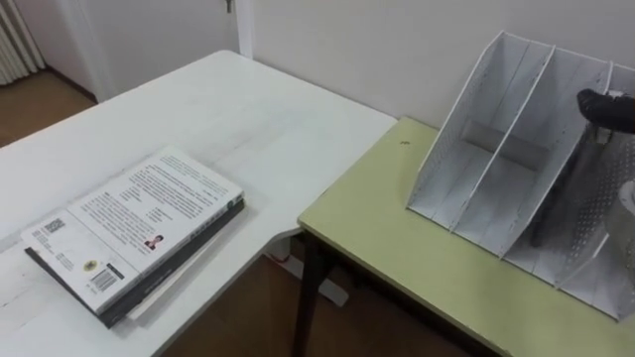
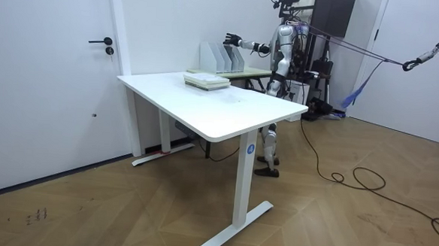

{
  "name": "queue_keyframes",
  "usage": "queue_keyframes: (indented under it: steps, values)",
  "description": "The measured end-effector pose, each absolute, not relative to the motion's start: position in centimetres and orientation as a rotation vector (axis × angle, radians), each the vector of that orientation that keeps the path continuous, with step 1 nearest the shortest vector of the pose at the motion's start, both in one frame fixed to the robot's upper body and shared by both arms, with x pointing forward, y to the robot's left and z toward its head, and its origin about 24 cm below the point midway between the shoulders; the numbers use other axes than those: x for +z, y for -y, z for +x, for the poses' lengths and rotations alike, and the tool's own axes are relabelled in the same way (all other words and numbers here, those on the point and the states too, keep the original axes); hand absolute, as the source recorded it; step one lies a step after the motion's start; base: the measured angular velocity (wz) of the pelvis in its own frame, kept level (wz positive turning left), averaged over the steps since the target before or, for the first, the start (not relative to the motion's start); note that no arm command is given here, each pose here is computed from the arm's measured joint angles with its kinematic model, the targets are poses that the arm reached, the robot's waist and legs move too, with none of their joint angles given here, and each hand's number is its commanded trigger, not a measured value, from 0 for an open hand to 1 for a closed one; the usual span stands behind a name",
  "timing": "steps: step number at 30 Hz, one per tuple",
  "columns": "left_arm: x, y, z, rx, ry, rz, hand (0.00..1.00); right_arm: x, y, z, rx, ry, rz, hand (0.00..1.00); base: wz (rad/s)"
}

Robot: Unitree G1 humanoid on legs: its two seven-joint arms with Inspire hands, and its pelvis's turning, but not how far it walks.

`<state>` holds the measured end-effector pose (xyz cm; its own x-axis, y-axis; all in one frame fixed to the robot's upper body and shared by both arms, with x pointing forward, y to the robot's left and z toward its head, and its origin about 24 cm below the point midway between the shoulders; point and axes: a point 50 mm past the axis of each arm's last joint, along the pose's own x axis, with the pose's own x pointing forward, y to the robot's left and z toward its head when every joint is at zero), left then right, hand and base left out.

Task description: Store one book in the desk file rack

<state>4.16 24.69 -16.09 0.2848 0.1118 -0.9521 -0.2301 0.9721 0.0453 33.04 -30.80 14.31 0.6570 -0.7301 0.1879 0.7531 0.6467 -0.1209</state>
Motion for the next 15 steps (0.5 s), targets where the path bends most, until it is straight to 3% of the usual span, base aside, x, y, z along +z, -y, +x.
queue_keyframes:
  steps: [15]
  values:
    - [-16.09,-24.60,4.65,0.218,-1.256,-0.103,0.00,14.43,30.77,33.02,-0.845,0.142,-0.192,0.00,0.00]
